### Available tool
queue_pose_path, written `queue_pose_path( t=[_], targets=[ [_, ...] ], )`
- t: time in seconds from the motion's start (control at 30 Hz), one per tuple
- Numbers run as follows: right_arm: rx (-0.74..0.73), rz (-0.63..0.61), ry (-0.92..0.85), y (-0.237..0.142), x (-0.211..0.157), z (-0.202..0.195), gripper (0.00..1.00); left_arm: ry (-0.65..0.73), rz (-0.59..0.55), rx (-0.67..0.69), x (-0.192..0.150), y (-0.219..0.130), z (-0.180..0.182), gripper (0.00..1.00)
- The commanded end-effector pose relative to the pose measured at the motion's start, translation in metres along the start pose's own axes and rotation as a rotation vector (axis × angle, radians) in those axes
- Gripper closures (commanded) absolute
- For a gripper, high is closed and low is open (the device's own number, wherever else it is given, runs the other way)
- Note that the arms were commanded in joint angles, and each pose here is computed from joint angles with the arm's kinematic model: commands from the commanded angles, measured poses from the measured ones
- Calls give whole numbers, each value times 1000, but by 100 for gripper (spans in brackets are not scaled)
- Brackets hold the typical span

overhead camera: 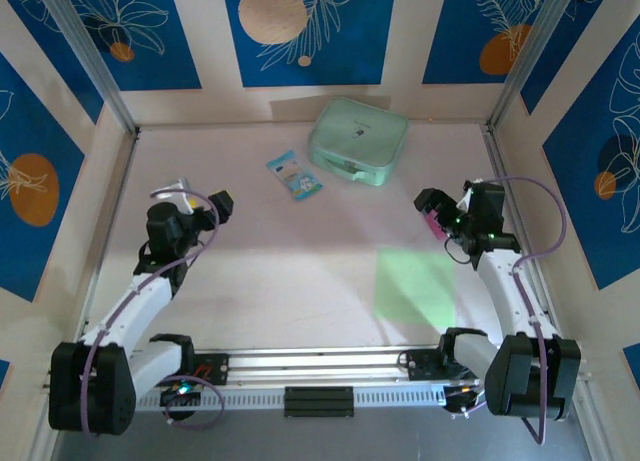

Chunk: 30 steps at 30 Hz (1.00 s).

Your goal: Fold a paper plane with a square sheet of paper (pick it up from the middle)

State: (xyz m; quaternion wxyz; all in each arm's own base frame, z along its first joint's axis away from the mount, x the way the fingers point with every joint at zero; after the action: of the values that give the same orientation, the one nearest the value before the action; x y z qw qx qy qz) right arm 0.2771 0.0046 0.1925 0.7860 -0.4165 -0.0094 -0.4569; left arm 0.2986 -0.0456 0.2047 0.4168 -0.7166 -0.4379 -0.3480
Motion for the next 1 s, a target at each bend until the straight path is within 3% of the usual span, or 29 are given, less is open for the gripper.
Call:
queue_pose_path(
  t=[0.0,0.2,0.3,0.5,0.97],
  targets=[
    [-115,157,128,3,-16,-22,4,-229,217,-267,-27,6,-27,0],
    [-215,354,148,24,-53,-31,8,-211,353,-295,-62,4,-52,0],
    [-347,376,148,28,-69,-37,6,-173,380,-278,-75,-4,-60,0],
    [-450,398,261,38,-99,-54,5,-152,403,-285,-88,-15,-67,0],
    [-396,471,280,62,-149,-33,5,-114,378,-258,-84,-31,-63,0]
  ],
)
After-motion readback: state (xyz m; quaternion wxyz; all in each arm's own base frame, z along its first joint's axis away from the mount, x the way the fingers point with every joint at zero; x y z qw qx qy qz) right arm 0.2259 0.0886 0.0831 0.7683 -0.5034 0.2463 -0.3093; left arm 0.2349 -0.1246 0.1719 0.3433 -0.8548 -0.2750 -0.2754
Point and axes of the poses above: each hand's point on the last joint's axis, 136 mm out from that joint toward the fingers, its own y axis out along the fingers, its own z axis along the line the jaws close on, x = y × z, the point moved 6 cm from there along -y, back along the fingers, and after that the axes turned 7 degrees about y, right-handed, at the moved point
